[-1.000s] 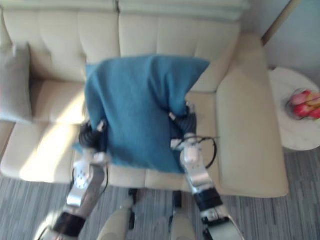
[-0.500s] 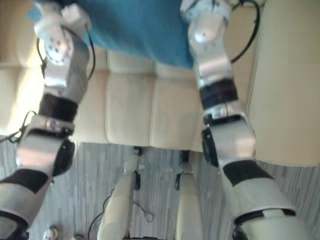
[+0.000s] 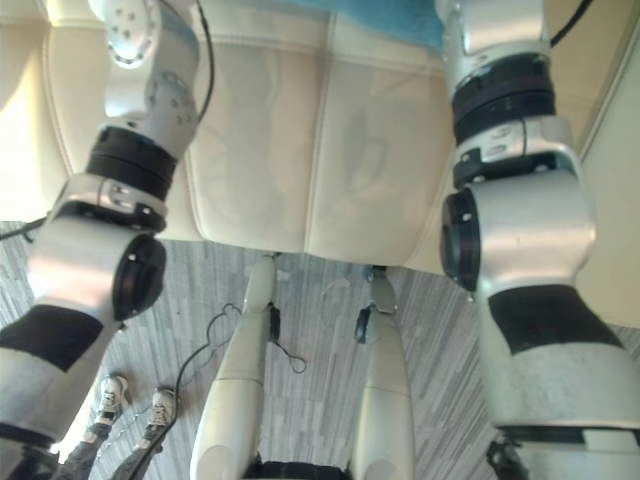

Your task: Pick up cushions and gather them together orderly.

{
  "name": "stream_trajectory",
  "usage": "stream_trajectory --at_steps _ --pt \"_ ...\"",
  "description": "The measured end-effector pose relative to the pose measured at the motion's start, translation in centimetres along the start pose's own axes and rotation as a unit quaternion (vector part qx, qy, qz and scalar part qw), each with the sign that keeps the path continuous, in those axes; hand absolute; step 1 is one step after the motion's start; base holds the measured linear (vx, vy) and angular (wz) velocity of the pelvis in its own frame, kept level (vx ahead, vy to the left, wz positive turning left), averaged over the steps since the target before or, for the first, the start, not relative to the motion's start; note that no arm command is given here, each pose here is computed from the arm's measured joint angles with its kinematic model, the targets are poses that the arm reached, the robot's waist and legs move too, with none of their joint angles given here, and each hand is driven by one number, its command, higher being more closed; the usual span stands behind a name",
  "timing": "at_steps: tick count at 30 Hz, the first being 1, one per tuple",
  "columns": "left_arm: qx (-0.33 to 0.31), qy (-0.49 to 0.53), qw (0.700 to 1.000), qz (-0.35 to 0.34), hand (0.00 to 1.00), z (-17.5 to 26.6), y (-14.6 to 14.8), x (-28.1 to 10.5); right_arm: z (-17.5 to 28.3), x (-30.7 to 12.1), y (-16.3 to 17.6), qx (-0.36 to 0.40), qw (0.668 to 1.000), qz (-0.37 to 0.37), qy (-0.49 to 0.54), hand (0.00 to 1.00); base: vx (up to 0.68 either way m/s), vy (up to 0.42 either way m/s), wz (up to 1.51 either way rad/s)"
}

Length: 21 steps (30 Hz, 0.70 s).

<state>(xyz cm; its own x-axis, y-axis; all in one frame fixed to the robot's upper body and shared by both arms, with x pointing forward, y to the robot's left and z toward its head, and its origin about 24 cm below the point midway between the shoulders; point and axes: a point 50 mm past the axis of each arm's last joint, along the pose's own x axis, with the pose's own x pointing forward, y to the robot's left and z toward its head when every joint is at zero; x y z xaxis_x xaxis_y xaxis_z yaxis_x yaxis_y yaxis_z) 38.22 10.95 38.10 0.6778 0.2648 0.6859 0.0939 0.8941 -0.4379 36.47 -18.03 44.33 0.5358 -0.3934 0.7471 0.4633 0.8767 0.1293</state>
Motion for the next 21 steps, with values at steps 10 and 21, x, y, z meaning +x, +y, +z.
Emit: stream_trajectory --at_steps 10,21 --pt "-0.017 0.053 0.997 0.051 0.0 -3.0 7.4 -2.2 -5.0 -3.7 -0.4 0.018 0.998 0.057 0.032 0.0 -0.03 -0.111 -0.01" --pt "0.092 0.07 0.983 0.142 0.0 -2.2 22.4 -9.9 -14.0 -15.8 -6.0 0.023 0.982 0.152 0.114 0.0 0.04 -0.108 0.02"
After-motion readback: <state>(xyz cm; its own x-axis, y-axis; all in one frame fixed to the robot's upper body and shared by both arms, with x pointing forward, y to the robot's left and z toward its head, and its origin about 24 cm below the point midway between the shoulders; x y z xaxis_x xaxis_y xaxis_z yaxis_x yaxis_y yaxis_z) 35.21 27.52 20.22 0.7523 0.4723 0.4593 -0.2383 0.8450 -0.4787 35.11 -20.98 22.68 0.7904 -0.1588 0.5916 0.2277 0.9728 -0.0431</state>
